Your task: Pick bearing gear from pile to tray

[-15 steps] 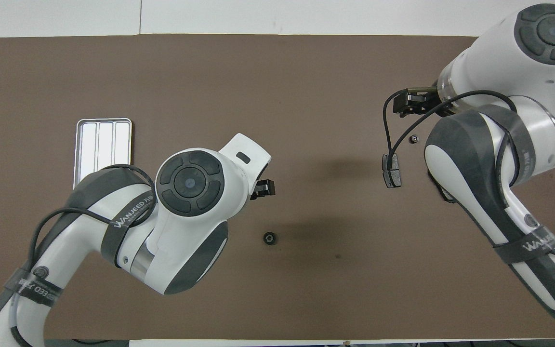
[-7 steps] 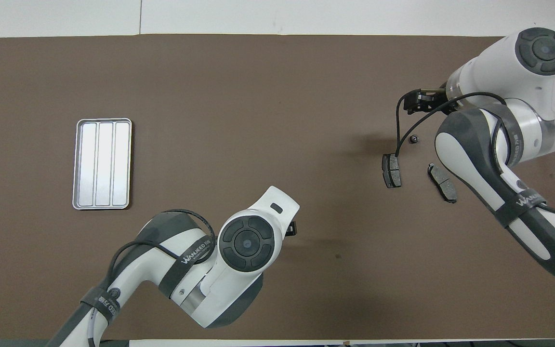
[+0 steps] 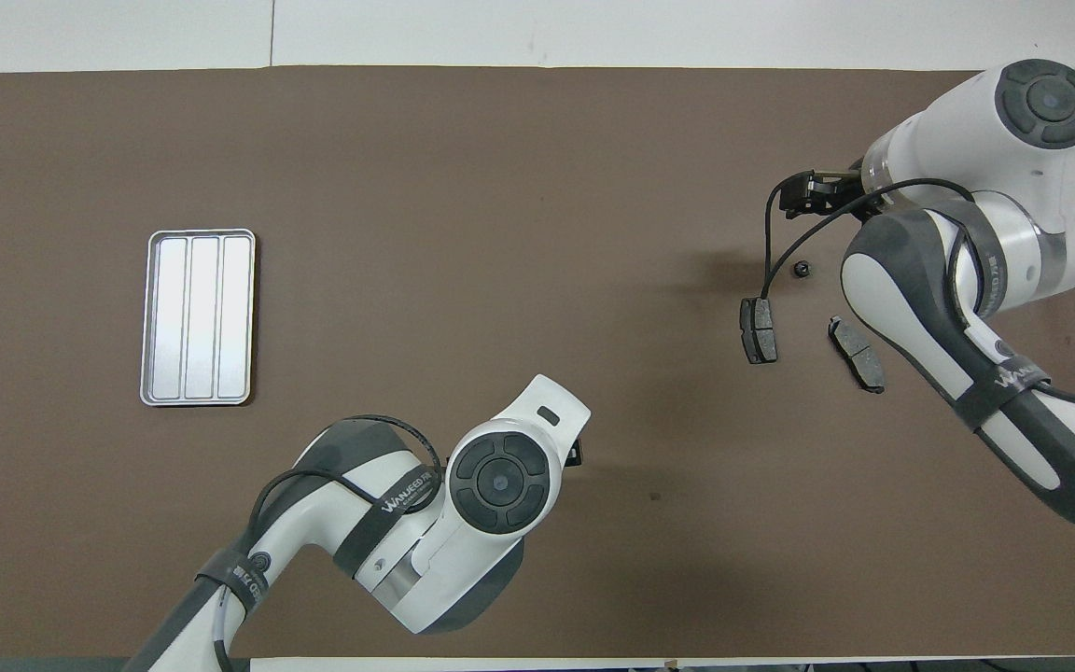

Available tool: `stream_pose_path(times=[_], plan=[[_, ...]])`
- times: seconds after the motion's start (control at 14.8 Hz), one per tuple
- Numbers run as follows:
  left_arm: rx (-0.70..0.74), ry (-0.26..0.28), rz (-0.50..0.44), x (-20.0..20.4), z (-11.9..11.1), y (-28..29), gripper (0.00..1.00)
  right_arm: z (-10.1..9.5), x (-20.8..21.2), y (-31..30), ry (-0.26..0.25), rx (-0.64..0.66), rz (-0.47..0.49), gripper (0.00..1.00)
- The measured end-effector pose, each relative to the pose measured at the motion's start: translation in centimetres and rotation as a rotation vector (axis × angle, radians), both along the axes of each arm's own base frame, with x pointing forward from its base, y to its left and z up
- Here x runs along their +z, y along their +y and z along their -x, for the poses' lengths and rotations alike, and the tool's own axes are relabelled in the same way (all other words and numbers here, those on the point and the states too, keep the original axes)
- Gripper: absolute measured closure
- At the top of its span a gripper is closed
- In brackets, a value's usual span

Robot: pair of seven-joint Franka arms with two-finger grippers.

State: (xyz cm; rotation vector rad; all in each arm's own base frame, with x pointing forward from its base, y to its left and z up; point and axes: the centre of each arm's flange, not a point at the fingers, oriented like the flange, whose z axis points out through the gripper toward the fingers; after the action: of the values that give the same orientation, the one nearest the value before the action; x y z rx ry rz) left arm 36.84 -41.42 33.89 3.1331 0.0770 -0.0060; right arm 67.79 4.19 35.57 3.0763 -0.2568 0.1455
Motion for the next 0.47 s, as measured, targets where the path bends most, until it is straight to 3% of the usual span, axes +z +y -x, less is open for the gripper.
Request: stream_pose_path(times=[0.47], plan=[[0.0,-0.002,0.002,-2.0,0.6,0.6,0.0,-0.4,-2.7,0.6,-0.001,-0.012,0.005,0.0]])
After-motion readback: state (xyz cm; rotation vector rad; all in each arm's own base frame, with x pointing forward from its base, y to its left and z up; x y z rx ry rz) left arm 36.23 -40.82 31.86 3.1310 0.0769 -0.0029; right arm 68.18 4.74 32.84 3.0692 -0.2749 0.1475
